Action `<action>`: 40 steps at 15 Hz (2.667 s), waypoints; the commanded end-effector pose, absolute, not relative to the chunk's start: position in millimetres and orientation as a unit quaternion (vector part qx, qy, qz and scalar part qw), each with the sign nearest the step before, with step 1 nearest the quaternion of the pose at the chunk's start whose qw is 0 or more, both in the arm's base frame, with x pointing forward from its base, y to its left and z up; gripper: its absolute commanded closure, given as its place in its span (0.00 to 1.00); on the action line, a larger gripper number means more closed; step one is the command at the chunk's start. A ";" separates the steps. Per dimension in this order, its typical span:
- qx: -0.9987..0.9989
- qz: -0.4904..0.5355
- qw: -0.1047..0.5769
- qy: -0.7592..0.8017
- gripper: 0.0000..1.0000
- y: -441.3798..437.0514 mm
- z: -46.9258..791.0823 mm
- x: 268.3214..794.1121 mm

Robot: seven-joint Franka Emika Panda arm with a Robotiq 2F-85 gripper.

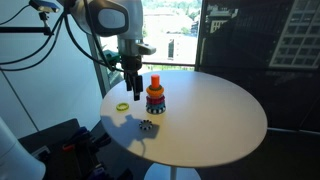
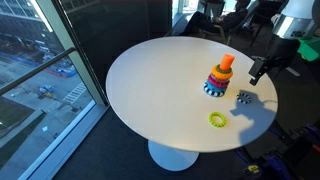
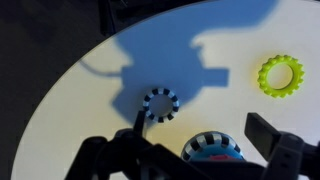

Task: Put the black and white ring through the pole

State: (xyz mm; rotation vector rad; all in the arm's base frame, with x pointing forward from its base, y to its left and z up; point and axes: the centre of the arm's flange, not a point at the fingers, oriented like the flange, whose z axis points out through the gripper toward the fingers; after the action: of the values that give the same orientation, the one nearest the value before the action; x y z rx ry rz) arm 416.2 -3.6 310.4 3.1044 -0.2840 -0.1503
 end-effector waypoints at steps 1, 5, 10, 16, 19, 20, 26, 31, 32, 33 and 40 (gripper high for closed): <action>0.993 -0.052 0.013 -0.104 0.00 -13.7 297.7 425.5; 0.992 -0.055 0.016 -0.116 0.00 -22.3 280.4 429.5; 0.990 -0.046 0.027 -0.133 0.00 -30.4 253.0 432.9; 0.987 -0.037 0.041 -0.149 0.00 -33.9 221.4 437.8; 0.988 -0.037 0.031 -0.148 0.00 -35.4 207.8 438.7; 0.988 -0.038 0.028 -0.148 0.00 -36.5 203.4 439.0; 0.987 -0.034 0.019 -0.153 0.00 -38.5 187.2 440.4; 0.988 -0.017 0.018 -0.153 0.00 -35.8 181.2 442.8; 0.988 -0.016 0.018 -0.152 0.00 -35.4 180.2 443.2; 0.988 -0.015 0.018 -0.152 0.00 -34.9 178.9 443.7; 0.988 -0.010 0.019 -0.153 0.00 -34.6 172.2 447.1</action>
State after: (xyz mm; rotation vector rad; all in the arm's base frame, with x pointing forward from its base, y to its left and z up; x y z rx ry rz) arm 438.9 -32.8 175.2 3.0640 -0.4623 -0.0524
